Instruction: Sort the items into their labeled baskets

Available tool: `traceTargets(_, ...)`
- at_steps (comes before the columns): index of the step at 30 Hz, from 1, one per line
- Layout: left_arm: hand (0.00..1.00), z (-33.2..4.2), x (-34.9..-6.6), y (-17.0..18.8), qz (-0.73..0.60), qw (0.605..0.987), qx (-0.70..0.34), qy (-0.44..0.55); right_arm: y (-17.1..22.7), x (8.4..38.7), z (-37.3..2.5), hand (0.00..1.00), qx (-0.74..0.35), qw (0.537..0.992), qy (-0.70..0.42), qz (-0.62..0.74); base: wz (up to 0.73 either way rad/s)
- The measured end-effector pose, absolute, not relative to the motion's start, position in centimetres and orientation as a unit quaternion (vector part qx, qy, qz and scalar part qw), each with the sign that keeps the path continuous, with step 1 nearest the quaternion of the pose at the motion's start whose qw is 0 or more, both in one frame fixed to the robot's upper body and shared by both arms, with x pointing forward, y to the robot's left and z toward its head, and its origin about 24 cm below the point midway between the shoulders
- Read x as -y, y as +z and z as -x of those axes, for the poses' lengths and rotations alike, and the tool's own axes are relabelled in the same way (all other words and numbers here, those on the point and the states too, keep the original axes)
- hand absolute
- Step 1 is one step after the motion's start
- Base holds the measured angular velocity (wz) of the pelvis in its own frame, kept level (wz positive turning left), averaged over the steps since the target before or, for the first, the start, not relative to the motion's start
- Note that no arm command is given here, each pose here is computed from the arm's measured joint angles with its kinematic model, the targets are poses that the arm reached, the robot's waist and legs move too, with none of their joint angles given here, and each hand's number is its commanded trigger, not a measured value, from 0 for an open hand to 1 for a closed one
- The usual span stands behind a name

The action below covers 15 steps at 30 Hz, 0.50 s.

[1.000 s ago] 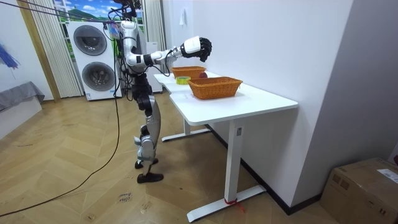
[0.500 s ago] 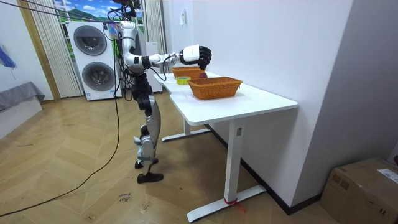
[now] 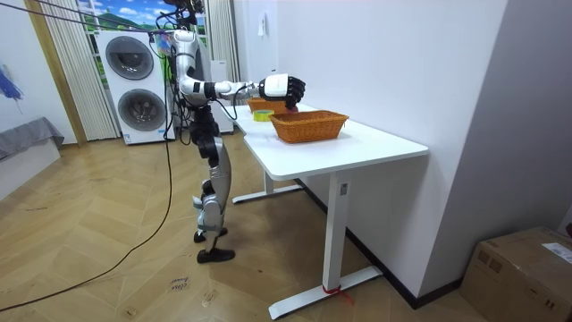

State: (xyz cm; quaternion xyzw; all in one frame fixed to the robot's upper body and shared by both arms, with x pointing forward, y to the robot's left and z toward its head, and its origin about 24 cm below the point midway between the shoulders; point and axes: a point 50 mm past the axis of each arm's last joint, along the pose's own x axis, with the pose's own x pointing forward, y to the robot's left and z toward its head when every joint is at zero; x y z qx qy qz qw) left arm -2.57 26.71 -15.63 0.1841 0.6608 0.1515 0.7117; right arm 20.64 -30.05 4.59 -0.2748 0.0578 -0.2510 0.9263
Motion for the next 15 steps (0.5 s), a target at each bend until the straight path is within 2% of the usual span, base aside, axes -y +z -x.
traceTargets(15, 0.00, 2.62, -26.70, -15.66, -0.176, 0.712, -0.665, 0.143, 4.43, 29.83, -20.75, 0.00, -0.067, 0.932, -0.224, 0.278, 0.00)
